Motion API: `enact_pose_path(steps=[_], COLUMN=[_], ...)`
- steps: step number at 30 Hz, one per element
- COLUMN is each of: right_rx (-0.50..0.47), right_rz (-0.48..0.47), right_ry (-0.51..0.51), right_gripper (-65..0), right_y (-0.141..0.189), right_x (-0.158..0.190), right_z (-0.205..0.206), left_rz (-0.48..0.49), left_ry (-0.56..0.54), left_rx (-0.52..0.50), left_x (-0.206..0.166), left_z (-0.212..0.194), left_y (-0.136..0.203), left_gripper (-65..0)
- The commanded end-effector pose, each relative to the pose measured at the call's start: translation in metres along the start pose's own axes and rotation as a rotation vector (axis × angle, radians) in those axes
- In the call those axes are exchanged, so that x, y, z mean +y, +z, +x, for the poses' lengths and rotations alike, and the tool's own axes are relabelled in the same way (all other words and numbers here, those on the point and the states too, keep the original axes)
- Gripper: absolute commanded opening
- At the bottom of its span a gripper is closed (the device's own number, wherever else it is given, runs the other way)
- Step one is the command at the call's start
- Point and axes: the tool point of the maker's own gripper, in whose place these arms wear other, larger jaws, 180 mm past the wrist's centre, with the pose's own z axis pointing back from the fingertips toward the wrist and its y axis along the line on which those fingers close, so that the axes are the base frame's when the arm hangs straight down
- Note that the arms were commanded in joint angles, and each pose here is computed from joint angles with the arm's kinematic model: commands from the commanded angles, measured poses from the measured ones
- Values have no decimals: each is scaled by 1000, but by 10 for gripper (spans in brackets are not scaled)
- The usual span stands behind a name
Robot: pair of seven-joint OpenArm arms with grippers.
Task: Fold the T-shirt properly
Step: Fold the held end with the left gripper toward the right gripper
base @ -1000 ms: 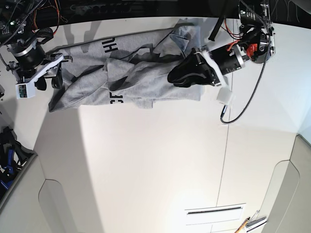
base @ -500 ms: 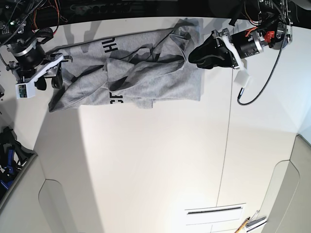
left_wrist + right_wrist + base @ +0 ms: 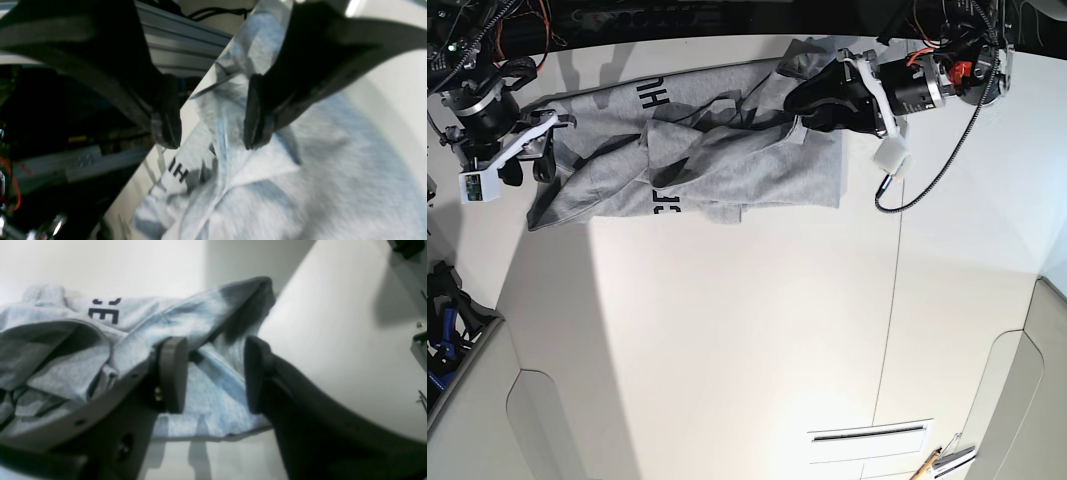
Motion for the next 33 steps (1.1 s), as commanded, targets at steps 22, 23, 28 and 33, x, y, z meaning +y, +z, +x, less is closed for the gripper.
enact_pose_path(steps=[22, 23, 28, 33], right_rx=[-48, -48, -48, -48], right_rz=[11, 11, 11, 11], right_ry=[-2, -2, -2, -2], right_gripper=[-374, -374, -374, -374], right_y=[3, 3, 3, 3], right_x=[1, 1, 1, 1], right_z=[11, 12, 11, 12], left_rz=[-53, -77, -142, -193], left_ry=[-51, -47, -16, 0], left_rx=[-78, -86, -157, -189], left_x=[-17, -23, -45, -63], left_z=[26, 29, 40, 43], left_y=[-7, -8, -17, -32], left_gripper=[-650, -650, -650, -650])
